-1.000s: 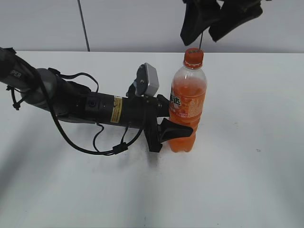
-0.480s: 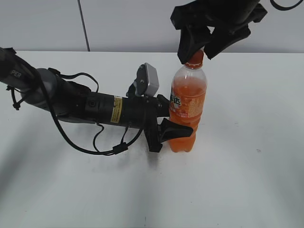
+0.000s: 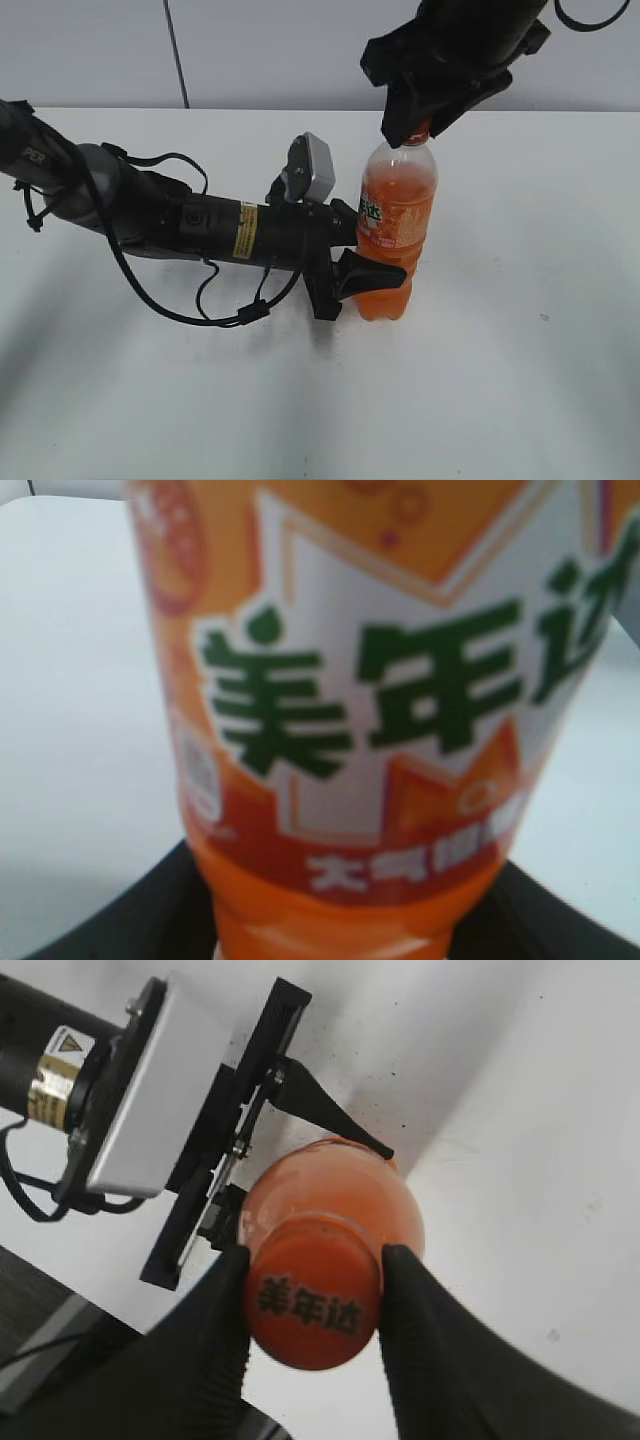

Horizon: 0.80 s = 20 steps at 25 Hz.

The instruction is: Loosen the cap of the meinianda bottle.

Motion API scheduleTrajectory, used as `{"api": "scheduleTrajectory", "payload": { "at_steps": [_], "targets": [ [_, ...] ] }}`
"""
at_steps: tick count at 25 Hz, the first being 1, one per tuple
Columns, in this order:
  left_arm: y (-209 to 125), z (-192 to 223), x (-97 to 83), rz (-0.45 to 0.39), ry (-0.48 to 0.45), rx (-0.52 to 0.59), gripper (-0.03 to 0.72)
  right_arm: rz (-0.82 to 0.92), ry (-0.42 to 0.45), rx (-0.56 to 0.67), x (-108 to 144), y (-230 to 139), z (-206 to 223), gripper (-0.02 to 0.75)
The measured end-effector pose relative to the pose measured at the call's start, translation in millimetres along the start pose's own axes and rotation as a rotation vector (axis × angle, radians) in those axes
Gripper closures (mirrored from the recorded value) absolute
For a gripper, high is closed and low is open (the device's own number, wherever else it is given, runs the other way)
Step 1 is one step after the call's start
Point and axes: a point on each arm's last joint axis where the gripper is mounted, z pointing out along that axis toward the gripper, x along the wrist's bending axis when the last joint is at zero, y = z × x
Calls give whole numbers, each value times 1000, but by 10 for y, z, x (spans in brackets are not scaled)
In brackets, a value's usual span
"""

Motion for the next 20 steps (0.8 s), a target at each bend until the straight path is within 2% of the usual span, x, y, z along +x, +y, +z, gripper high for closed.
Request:
{"api": "scheduleTrajectory", "payload": {
  "at_steps": [2, 3, 5, 7, 10, 14, 20],
  "targets": [
    [0, 0, 0, 0, 0, 0, 305, -104, -1, 3, -1, -1, -8, 445],
    [0, 0, 0, 0, 0, 0, 305, -215, -1, 3, 0, 1, -13, 449],
    [-1, 0, -1, 3, -1, 1, 305, -493, -4, 5, -3, 1, -15, 459],
    [-1, 0, -3, 8, -3, 1, 305, -868, -3, 8, -3, -1, -15, 460],
    [1, 0, -3, 14, -4, -1, 312, -1246, 10, 14, 4, -11, -27, 456],
    [2, 0, -4, 17, -5, -2, 312, -1362, 19, 21, 5, -21, -31, 456],
    [5, 0, 0, 13, -2, -4, 312, -1334, -6, 32, -16, -18, -36, 423]
  ]
}}
